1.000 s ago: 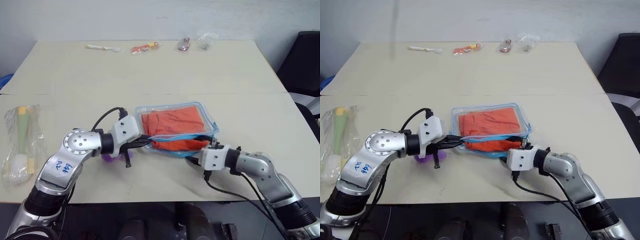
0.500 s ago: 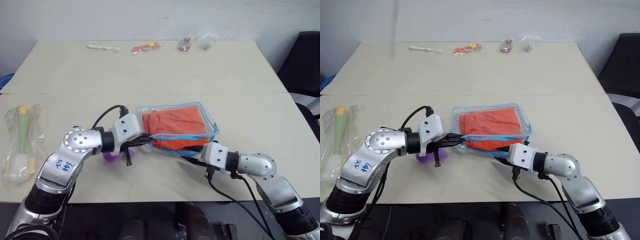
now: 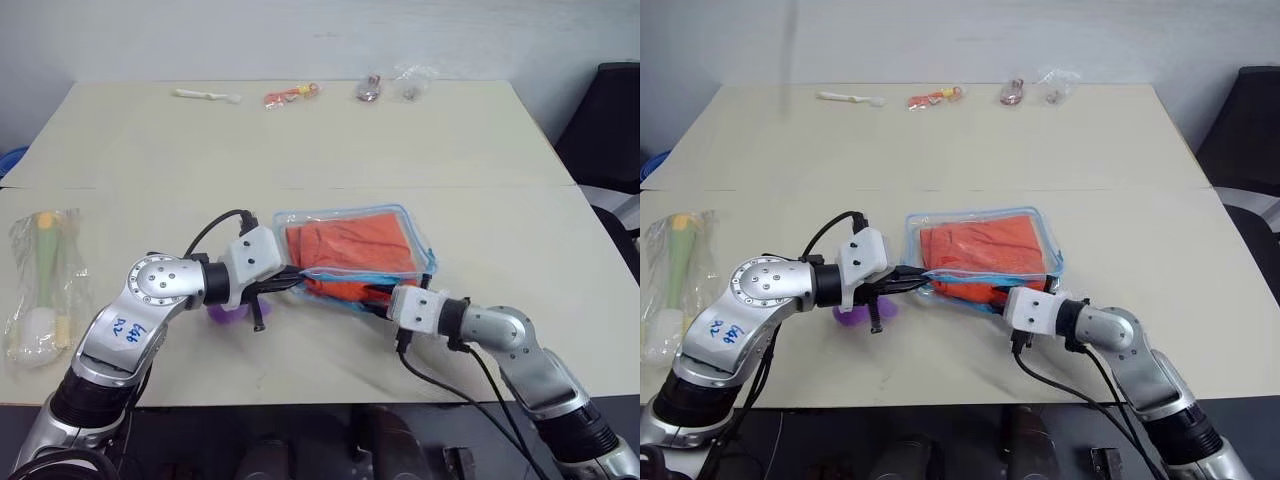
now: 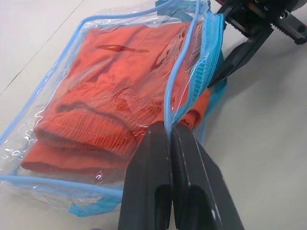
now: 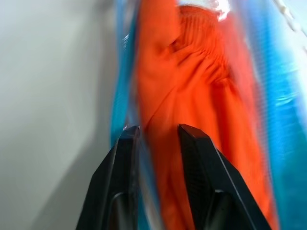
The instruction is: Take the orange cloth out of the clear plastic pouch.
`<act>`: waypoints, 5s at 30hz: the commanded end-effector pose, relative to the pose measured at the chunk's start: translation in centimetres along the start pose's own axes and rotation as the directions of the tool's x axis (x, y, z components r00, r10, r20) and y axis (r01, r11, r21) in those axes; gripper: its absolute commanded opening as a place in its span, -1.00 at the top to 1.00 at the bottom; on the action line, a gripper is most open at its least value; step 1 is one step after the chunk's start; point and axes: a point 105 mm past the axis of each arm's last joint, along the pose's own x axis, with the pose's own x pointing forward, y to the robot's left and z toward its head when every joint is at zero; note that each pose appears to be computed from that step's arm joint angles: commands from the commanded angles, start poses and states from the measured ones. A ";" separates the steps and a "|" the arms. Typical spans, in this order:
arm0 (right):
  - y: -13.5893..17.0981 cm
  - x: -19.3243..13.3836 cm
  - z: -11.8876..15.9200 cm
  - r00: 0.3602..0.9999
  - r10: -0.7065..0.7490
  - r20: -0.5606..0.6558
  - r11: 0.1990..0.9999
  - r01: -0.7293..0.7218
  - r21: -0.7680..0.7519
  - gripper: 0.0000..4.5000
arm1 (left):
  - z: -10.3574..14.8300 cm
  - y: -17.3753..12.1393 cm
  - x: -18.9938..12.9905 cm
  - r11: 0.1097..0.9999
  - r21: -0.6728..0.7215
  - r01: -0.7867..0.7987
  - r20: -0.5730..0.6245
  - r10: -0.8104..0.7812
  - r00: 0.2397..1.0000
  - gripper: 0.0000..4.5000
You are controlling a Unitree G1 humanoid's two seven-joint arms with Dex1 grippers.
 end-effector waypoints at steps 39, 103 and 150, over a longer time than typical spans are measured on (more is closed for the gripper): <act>-1.8 0.6 -0.9 0.998 -0.061 -0.029 0.963 0.051 -0.263 -0.24 | 1.6 -0.5 0.1 0.999 0.048 0.001 0.053 -0.003 0.999 1.00; -3.8 -1.8 8.3 0.922 0.226 0.313 0.965 -0.257 0.061 0.98 | -1.5 5.1 2.7 0.948 0.058 -0.313 -0.081 0.317 0.945 1.00; -7.8 -6.4 9.4 0.920 0.214 0.329 0.951 -0.272 0.144 1.00 | -2.5 5.8 1.7 0.942 -0.041 -0.334 -0.159 0.324 0.933 0.80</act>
